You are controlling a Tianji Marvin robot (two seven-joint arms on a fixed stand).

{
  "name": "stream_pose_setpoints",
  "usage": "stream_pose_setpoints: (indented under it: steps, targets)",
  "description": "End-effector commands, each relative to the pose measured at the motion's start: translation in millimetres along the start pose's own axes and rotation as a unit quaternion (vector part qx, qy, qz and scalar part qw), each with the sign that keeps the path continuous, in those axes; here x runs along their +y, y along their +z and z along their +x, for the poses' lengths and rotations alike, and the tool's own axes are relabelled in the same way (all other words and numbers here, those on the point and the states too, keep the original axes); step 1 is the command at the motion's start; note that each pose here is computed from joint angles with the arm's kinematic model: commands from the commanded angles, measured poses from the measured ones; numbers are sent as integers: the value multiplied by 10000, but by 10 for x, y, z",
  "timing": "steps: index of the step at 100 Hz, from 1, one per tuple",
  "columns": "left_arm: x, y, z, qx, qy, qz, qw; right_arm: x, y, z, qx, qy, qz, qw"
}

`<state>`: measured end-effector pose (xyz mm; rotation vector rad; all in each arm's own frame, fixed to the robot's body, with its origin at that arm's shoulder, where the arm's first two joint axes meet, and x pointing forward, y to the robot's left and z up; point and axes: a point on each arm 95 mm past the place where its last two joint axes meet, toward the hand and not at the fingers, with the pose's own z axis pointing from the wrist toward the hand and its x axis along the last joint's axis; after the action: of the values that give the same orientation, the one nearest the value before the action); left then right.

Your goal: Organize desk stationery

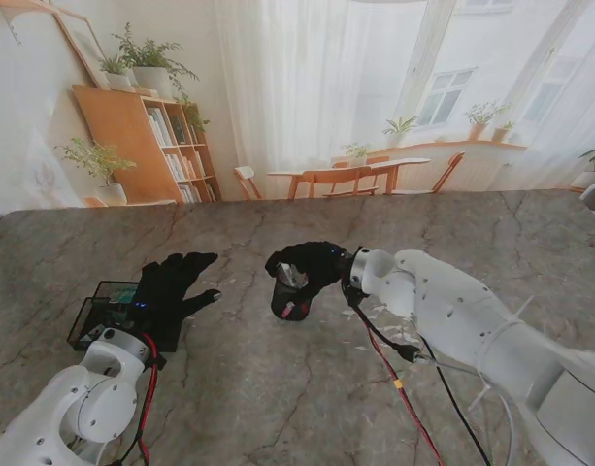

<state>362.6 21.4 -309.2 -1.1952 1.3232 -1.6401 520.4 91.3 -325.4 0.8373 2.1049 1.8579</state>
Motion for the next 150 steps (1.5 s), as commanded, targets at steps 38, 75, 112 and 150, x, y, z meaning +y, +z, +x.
stream_pose_setpoints:
  steps: [38, 75, 112, 150]
  targets:
    - [19, -39, 6, 4, -61, 57, 10000, 30, 174, 236, 567, -763, 424, 9946]
    - [19, -44, 1, -8, -75, 63, 10000, -48, 133, 272, 566, -902, 750, 9915]
    - [17, -55, -7, -36, -65, 98, 9999, -55, 104, 293, 590, -868, 971, 9897]
    - [16, -55, -11, -38, -63, 108, 9999, -47, 81, 314, 583, -718, 1039, 9903]
